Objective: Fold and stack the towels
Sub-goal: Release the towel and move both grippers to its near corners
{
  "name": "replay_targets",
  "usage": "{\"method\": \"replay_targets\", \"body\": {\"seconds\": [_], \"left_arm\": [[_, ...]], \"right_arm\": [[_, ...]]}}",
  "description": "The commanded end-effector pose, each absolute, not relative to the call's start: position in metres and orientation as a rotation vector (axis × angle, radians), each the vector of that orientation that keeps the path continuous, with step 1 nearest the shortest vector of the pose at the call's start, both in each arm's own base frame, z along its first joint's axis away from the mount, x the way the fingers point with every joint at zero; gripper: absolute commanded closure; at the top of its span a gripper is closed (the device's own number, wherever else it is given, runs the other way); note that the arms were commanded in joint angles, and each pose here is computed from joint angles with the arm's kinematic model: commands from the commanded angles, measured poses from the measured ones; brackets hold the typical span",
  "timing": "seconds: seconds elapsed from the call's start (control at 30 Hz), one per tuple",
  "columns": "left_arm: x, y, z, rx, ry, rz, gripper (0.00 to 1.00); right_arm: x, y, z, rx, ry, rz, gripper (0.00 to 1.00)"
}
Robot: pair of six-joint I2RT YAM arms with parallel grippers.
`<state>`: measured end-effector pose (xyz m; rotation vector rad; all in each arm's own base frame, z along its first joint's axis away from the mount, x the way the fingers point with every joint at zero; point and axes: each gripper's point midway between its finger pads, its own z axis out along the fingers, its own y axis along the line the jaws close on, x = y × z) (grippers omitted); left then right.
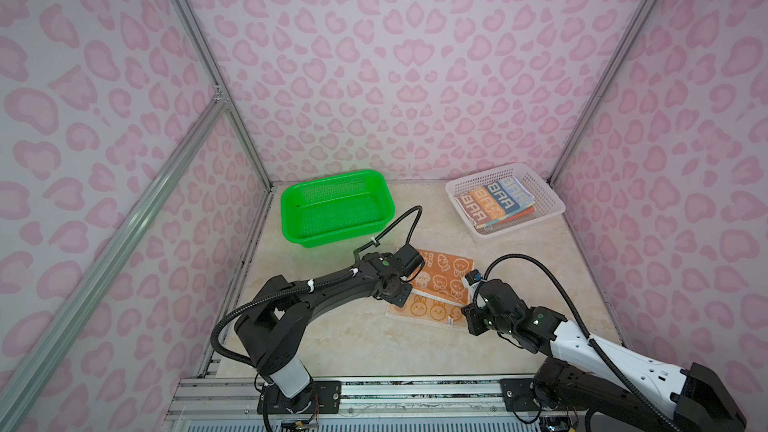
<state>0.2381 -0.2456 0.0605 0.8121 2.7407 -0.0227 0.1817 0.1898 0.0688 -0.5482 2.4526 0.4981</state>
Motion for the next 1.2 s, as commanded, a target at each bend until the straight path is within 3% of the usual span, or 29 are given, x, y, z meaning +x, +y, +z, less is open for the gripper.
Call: {"method": "replay_targets", "body": {"seconds": [0.0, 0.13, 0.3, 0.37, 0.47, 0.57, 0.77, 0.9, 1.17], "left_arm": [[0.235, -0.217, 0.055, 0.753, 2.759, 0.174, 0.98], [0.225, -0.219, 0.046, 0.771, 2.776, 0.195, 0.91], [0.212, -0.226, 0.041, 0.808, 2.780, 0.190, 0.71], [0.207, -0.228, 0.041, 0.818, 2.776, 0.189, 0.61], [0.206, -0.228, 0.046, 0.803, 2.762, 0.184, 0.57], [0.209, -0.225, 0.058, 0.765, 2.727, 0.178, 0.53], [0.230, -0.219, 0.091, 0.655, 2.633, 0.131, 0.42], [0.236, -0.228, 0.101, 0.613, 2.630, -0.014, 0.41], [0.232, -0.230, 0.092, 0.592, 2.682, -0.085, 0.41]], "right_arm": [[0.168, 0.161, 0.045, -0.481, 2.558, 0.364, 0.99], [0.161, 0.162, 0.040, -0.468, 2.567, 0.387, 0.93], [0.152, 0.168, 0.036, -0.496, 2.565, 0.409, 0.86], [0.148, 0.169, 0.036, -0.512, 2.575, 0.403, 0.78], [0.144, 0.173, 0.040, -0.557, 2.572, 0.402, 0.62], [0.139, 0.179, 0.047, -0.601, 2.564, 0.436, 0.53], [0.138, 0.182, 0.062, -0.622, 2.535, 0.448, 0.51], [0.142, 0.184, 0.066, -0.620, 2.511, 0.445, 0.51], [0.136, 0.175, 0.066, -0.599, 2.528, 0.437, 0.54]]}}
